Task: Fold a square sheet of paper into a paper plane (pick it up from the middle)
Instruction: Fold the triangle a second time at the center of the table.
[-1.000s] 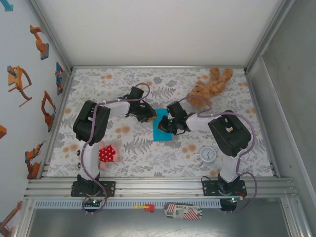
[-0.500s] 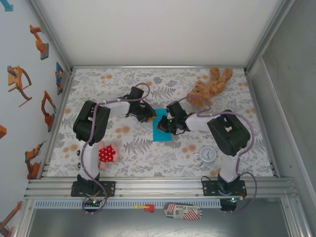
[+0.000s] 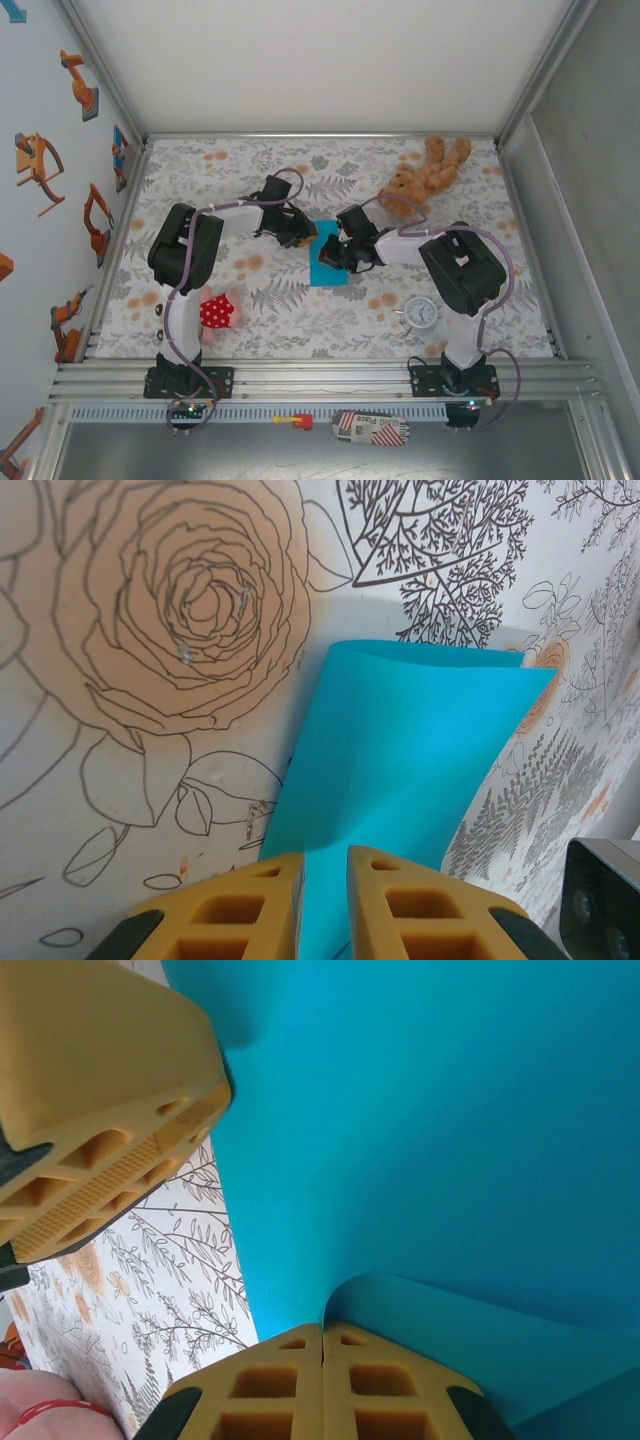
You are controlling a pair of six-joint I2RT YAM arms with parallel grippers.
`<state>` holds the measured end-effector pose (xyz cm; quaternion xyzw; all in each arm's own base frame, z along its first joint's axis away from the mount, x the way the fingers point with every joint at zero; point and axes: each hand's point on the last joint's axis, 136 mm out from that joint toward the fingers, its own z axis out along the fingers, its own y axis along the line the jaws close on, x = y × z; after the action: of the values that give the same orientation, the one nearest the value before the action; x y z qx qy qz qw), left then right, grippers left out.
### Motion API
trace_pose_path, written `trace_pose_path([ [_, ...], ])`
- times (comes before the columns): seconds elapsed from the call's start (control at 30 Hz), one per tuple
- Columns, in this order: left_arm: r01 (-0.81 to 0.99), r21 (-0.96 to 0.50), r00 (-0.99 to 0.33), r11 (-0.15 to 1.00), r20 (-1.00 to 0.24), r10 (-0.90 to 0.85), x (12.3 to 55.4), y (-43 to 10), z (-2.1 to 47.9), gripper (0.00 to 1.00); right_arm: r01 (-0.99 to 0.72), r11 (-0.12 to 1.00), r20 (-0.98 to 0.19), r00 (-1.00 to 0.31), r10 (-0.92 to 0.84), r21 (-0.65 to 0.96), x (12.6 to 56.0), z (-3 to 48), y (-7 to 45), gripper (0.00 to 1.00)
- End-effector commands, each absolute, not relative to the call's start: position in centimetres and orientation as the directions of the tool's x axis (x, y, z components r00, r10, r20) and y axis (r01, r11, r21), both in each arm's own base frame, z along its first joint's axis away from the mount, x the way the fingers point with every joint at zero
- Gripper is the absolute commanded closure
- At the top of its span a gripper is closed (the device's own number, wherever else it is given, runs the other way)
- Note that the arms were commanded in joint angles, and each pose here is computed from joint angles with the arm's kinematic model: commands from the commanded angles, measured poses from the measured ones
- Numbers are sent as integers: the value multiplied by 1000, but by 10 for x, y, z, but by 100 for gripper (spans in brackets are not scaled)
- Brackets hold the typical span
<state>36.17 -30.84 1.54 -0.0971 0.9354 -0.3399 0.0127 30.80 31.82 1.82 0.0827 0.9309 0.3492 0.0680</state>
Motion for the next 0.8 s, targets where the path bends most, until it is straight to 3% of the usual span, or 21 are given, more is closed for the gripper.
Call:
trace_pose_path([
  [0.0, -247, -539, -969, 805, 109, -224, 347, -289, -3, 79, 119, 779, -65, -977, 201, 615, 307, 8, 313, 100],
  [0.33, -254, -577, -948, 776, -9, -317, 384, -262, 46, 72, 118, 771, -75, -975, 211, 626, 312, 15, 316, 79],
  [0.47, -291, -573, -929, 766, -22, -369, 384, -241, 49, 68, 114, 762, -80, -974, 213, 637, 313, 19, 318, 67],
  [0.6, -304, -587, -914, 750, -42, -403, 382, -224, 56, 65, 110, 753, -76, -975, 208, 649, 313, 19, 321, 62],
  [0.77, -273, -644, -915, 715, -55, -399, 374, -227, 67, 64, 100, 751, -79, -977, 199, 653, 311, 17, 321, 48],
])
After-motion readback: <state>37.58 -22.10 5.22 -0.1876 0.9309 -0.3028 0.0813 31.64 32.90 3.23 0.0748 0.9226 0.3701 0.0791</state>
